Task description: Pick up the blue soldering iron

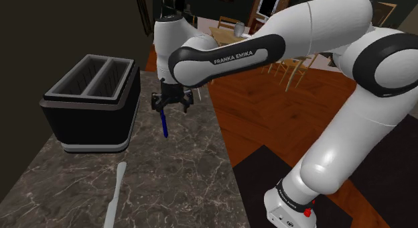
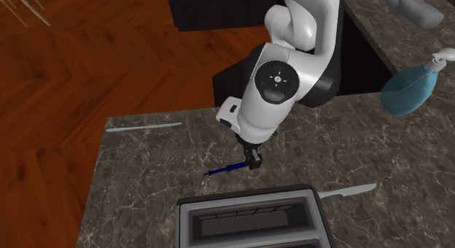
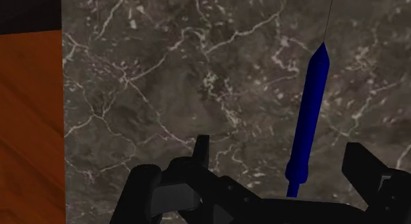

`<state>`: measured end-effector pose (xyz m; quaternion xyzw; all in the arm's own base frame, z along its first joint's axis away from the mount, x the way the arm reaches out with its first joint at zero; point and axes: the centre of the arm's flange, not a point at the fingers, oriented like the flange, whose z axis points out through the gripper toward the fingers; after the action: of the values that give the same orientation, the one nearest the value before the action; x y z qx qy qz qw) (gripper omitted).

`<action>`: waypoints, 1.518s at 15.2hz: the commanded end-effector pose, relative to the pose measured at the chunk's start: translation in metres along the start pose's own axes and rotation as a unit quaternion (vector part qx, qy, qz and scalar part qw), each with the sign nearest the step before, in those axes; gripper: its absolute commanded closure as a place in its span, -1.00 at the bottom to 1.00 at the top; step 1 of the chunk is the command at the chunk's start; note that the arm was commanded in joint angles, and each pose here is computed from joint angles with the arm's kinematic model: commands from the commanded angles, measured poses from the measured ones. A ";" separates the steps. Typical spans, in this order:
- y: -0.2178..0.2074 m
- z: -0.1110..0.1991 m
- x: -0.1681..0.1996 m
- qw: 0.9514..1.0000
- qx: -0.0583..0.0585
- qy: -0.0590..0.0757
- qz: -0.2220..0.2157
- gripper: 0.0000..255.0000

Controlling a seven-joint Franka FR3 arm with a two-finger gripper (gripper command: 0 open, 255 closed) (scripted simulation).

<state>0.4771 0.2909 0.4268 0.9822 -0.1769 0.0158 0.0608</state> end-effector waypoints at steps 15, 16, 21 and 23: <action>-0.039 0.060 0.008 1.000 -0.005 -0.006 0.021 1.00; -0.039 0.061 0.008 1.000 -0.005 -0.006 0.021 1.00; -0.040 0.059 0.005 1.000 -0.005 -0.006 0.021 1.00; -0.038 0.054 0.008 1.000 -0.005 -0.006 0.021 1.00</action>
<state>0.4982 0.3191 0.3693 0.9784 -0.1970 0.0132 0.0617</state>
